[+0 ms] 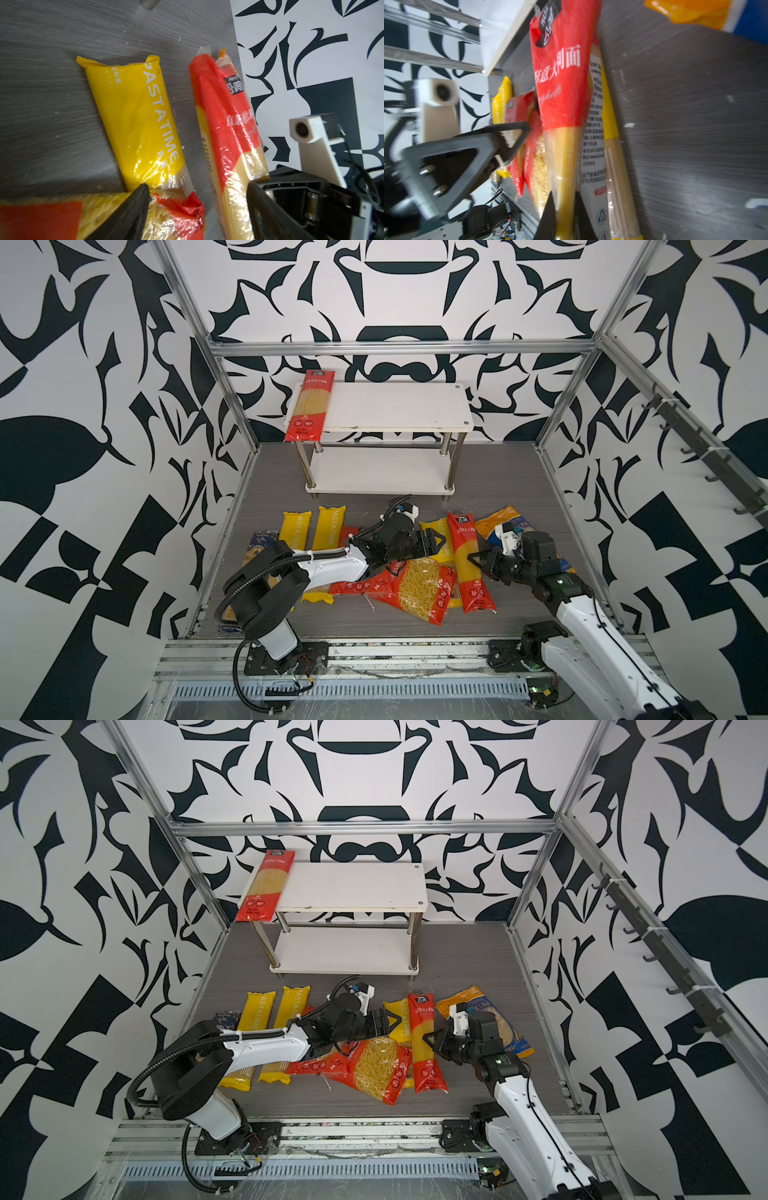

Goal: Arrange pasta packages on shelves
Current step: Pick up the pasta bag from the middle-right of the table.

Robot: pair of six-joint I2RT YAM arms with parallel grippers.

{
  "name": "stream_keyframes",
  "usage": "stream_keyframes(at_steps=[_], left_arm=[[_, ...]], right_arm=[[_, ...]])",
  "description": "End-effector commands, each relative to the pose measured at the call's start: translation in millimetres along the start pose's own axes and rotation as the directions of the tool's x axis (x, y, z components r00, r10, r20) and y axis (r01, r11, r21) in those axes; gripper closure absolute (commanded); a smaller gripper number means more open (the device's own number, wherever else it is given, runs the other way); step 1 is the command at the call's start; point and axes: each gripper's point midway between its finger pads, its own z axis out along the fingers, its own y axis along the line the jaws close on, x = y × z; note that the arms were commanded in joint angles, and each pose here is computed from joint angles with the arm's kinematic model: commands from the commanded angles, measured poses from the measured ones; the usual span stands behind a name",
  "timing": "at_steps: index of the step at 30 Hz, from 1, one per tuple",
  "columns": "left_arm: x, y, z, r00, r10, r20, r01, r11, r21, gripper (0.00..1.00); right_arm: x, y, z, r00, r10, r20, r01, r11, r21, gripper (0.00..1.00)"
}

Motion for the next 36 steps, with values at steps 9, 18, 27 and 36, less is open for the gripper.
stream_keyframes(at_steps=[9,18,27,36], left_arm=[[-19,-47,-25,0.998,-0.034,0.043,0.024,0.975,0.221,0.16],[-52,-58,-85,0.982,0.000,0.187,-0.043,0.973,0.227,0.37],[-68,-88,-142,0.946,0.106,0.307,-0.183,0.955,0.235,0.70],[-86,-129,-179,0.932,0.153,0.330,-0.253,0.924,0.288,0.76]], right_arm=[[-1,157,-12,0.953,-0.269,0.142,0.301,0.903,-0.306,1.00],[30,207,17,0.920,-0.380,0.096,0.388,0.847,-0.363,1.00],[35,220,26,0.914,-0.398,0.082,0.394,0.818,-0.419,0.77],[50,204,20,0.851,-0.524,0.039,0.496,0.776,-0.390,0.40]])
